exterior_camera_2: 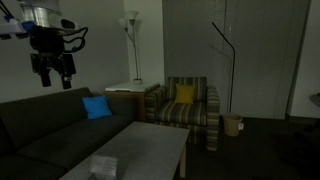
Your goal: Pick up the blue cup from the table and put it on the plate.
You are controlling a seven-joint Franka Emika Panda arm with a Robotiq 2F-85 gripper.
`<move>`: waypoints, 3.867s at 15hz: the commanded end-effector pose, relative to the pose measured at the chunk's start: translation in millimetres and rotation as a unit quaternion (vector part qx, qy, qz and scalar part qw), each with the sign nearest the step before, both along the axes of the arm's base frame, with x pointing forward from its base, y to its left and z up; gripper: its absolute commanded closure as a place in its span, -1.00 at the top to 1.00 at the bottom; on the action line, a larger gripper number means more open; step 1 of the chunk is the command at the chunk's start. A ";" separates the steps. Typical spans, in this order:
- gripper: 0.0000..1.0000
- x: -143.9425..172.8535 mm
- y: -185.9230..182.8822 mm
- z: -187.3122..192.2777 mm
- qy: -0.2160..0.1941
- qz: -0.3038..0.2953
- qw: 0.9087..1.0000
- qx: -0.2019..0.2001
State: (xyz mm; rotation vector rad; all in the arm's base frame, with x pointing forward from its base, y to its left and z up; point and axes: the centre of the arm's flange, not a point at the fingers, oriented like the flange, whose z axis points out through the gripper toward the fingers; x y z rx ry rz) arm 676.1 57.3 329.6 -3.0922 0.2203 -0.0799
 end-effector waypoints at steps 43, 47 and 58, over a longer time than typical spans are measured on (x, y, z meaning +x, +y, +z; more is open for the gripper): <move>1.00 37.3 151.2 -260.3 -0.008 0.127 0.992 -0.017; 1.00 45.6 151.0 -285.1 -0.002 0.143 0.990 -0.010; 1.00 48.8 183.5 -352.6 0.066 0.199 0.978 -0.007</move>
